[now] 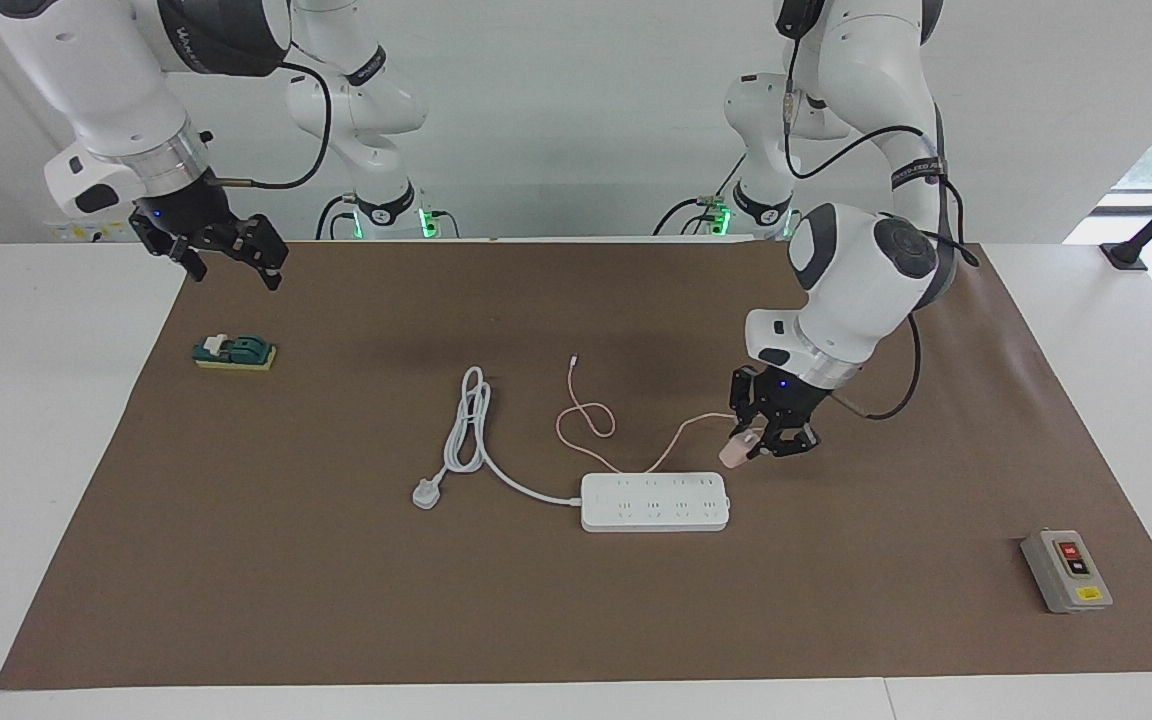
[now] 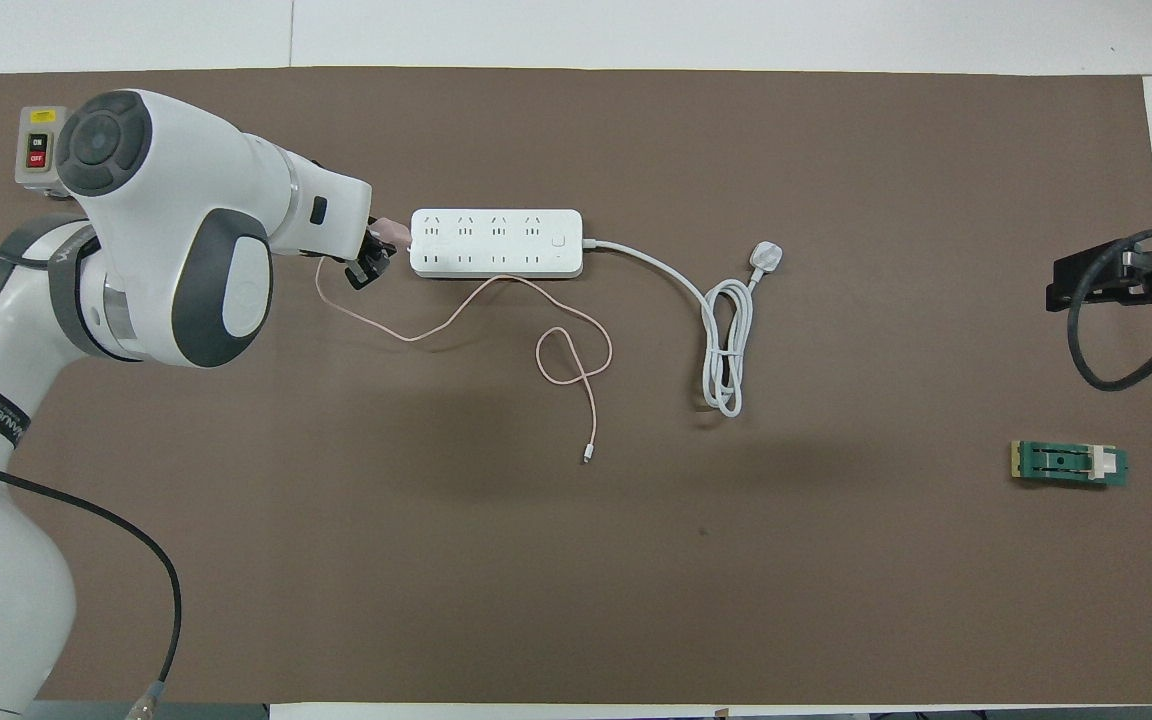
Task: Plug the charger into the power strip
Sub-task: 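Push the charger prongs into the power strip socket with the left gripper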
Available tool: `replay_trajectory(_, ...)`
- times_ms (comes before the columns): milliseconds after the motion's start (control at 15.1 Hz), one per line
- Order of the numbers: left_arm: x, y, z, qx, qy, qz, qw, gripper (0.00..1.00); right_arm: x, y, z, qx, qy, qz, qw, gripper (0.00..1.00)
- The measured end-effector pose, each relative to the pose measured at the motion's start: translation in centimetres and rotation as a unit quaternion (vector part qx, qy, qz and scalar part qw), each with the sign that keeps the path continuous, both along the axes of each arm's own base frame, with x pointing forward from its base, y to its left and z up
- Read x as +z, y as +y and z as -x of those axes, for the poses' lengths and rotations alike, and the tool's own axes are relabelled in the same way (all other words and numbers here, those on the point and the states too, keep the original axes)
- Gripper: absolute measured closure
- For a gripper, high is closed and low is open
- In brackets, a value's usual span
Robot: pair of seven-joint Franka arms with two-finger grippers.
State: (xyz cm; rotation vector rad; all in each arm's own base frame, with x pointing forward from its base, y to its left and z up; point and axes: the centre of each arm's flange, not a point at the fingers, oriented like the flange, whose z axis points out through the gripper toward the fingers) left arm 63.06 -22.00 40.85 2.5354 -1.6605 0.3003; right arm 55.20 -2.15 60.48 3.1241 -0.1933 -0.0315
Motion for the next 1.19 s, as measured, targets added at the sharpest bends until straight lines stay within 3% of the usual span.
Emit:
replay_trajectory(330,-1.3,-0.8,-0.3,-0.014,-0.018,-0.014,1.000,0.68,0.2,0.1,0.1,0.045,-0.013,0.000,0.999,0.00)
replay_trajectory(726,-3.1,-2.3,-0.6,-0.022,-0.037,-0.036,0.998,0.68,-0.2,0.1,0.2,0.051,-0.008,0.000,0.999,0.00)
replay_trajectory(1189,-4.0,-4.0,-0.1,-0.025,-0.037,-0.036,0.998,0.68,-0.7,0.1,0.5,0.051,-0.003,-0.001,0.999,0.00)
